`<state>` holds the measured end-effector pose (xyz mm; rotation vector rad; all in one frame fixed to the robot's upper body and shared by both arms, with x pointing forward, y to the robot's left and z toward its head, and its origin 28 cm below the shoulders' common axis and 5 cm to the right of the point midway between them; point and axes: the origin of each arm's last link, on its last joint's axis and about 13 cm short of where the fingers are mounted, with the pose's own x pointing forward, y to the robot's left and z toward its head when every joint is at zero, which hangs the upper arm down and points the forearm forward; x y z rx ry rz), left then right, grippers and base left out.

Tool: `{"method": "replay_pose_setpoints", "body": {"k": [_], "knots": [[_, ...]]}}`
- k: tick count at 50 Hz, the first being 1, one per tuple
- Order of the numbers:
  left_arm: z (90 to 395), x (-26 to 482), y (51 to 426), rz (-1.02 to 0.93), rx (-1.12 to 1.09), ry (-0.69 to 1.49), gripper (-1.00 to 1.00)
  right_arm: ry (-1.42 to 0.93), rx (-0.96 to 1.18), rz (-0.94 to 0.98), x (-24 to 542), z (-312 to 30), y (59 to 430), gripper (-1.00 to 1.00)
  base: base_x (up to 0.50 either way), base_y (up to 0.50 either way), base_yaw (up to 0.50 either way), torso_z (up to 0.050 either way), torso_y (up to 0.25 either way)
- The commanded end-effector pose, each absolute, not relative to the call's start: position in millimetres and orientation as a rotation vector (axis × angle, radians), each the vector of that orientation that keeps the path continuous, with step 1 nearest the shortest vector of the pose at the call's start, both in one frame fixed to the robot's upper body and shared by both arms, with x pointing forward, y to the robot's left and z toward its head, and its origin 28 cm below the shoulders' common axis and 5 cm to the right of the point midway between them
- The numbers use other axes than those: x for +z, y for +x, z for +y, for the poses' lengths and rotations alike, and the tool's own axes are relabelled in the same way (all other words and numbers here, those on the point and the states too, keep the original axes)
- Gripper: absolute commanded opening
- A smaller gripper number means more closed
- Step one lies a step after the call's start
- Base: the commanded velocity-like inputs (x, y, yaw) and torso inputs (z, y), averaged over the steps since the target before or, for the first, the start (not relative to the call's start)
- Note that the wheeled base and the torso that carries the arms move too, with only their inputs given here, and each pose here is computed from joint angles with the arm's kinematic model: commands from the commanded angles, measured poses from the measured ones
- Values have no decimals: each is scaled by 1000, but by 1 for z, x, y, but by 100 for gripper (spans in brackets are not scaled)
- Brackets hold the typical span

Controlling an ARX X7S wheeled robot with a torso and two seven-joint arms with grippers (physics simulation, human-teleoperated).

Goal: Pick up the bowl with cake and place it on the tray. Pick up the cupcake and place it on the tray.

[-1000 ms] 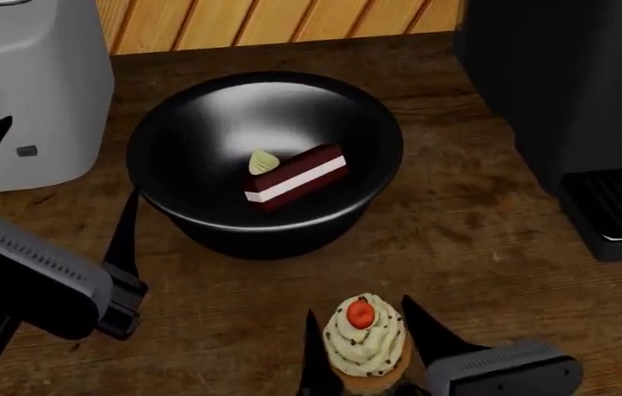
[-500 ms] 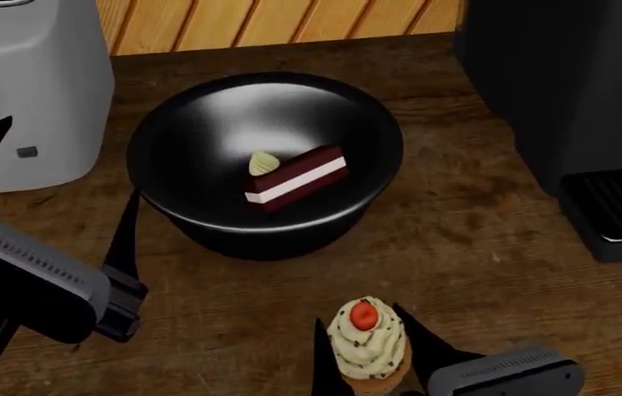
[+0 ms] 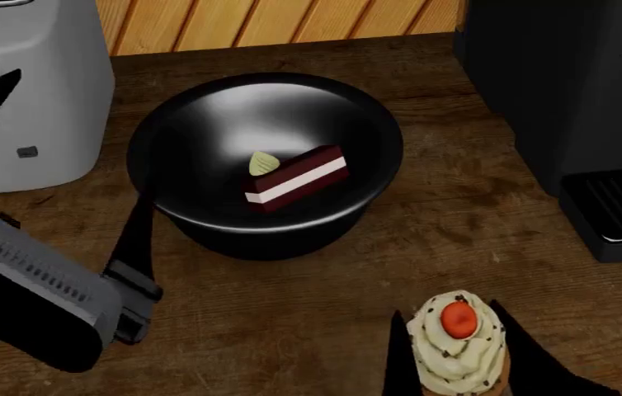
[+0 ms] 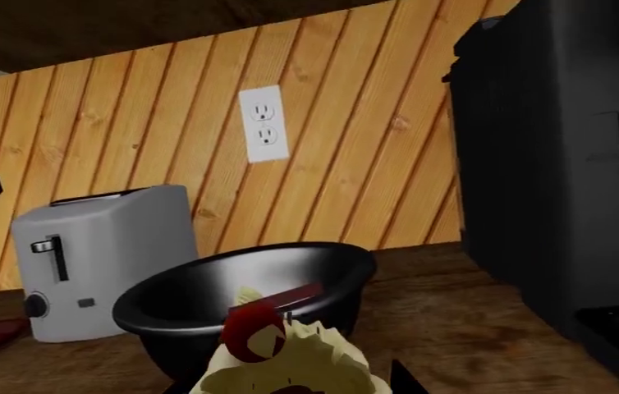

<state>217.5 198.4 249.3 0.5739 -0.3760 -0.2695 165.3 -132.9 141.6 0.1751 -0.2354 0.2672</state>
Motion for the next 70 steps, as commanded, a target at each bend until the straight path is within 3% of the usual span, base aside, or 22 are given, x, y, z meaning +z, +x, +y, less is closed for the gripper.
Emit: {"method": "replay_pose_setpoints", "body": {"k": [1,8,16,27,30,31,43,50,52,53,70], "knots": [[175,276,193,-458,-556,715,100,139,249,-291,156,-138,155,-100,0,0,0,0,0],[180,327,174,-504,-601,846,100,143,261,-293,158,-134,161,-100,0,0,0,0,0],[170,355,225,-449,-500,973,100,141,278,-293,159,-130,163,-100,0,0,0,0,0],[143,363,280,-190,-665,1192,100,162,259,-288,155,-128,169,-100,0,0,0,0,0],[138,360,293,-195,-675,1158,100,208,280,-250,157,-127,169,-100,0,0,0,0,0],[136,368,295,-320,-604,1029,100,215,274,-254,158,-127,169,-100,0,0,0,0,0],[136,368,295,-320,-604,1029,100,215,274,-254,158,-127,169,-100,0,0,0,0,0],[141,399,334,-66,-737,1123,100,191,292,-261,163,-127,168,-100,0,0,0,0,0],[146,406,339,-50,-879,1095,100,199,304,-261,165,-128,168,-100,0,0,0,0,0],[150,409,342,3,-792,1138,100,200,304,-269,168,-128,168,-100,0,0,0,0,0],[166,417,333,116,-1059,1128,100,197,302,-276,168,-128,173,-100,0,0,0,0,0]]}}
